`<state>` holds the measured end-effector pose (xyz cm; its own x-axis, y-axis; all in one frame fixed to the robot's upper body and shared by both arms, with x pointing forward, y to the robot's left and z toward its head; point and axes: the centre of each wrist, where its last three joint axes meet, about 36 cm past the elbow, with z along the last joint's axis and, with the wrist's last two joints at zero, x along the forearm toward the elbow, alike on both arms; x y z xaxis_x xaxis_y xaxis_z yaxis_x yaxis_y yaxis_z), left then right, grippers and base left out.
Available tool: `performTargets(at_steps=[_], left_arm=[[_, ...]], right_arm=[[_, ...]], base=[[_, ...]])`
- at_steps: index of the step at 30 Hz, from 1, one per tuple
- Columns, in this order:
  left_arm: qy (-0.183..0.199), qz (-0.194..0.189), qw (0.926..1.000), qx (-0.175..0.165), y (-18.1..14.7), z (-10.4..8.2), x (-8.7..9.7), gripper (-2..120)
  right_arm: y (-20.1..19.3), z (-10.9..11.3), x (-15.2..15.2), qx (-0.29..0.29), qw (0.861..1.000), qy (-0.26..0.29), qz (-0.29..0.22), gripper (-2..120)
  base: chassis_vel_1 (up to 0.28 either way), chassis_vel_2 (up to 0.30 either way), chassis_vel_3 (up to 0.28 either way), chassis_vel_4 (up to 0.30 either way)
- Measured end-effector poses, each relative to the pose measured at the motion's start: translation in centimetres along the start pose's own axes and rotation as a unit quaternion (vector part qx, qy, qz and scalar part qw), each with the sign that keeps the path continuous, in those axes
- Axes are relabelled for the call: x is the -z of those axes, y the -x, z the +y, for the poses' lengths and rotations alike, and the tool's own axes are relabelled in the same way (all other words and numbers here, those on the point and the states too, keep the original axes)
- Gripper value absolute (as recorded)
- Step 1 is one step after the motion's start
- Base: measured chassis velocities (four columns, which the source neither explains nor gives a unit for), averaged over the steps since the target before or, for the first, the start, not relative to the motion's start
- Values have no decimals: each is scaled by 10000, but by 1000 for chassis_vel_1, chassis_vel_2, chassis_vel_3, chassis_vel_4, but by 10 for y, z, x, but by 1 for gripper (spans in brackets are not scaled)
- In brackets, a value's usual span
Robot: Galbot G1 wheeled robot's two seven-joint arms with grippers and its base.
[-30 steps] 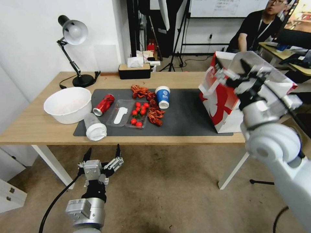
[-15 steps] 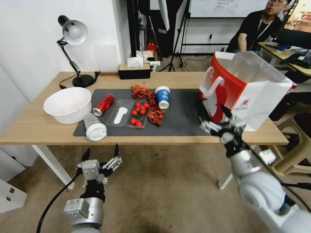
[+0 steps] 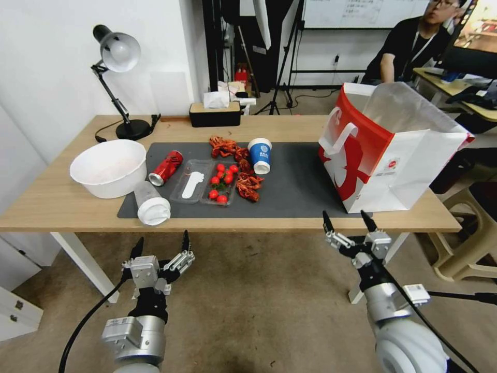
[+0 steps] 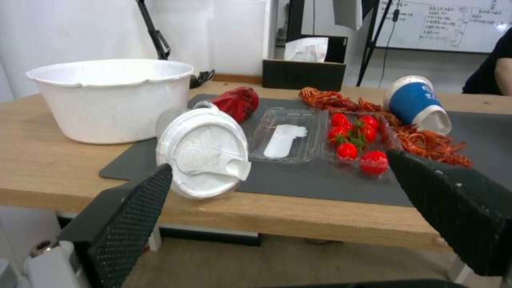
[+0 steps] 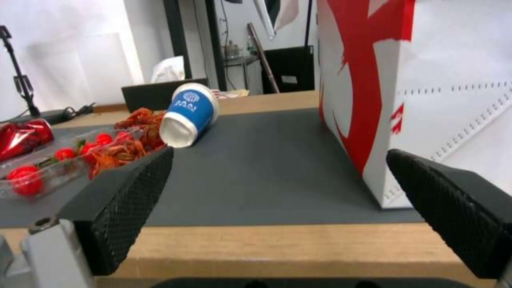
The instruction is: Pick up the trash from the table and place it into the takeout bag.
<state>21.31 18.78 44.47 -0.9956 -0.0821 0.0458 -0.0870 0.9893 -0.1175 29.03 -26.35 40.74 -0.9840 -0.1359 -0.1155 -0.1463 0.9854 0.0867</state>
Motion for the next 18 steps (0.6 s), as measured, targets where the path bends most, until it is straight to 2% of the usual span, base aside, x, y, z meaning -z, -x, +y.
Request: performTargets(at_steps=[3,9,13,17,18], left_arm=[[-6,16,10000,13,1,1,-1,100],[-34,34,10000,47,3,4,-4,100],[-34,39,10000,47,3,4,-4,100],[-19,16,10000,-1,2,2,-1,100],[-19,16,10000,-1,2,2,-1,100]], right_arm=[[-15,11,-7,-80,9993,116,340,100],[-16,15,-10,10,9989,127,454,100],[13,29,-1,241,9988,296,320,100],[67,56,11,487,9979,367,198,100],[67,56,11,487,9979,367,198,100]], base=[[0,0,0,0],[0,0,0,0],[0,0,0,0],[0,0,0,0],[0,0,0,0]])
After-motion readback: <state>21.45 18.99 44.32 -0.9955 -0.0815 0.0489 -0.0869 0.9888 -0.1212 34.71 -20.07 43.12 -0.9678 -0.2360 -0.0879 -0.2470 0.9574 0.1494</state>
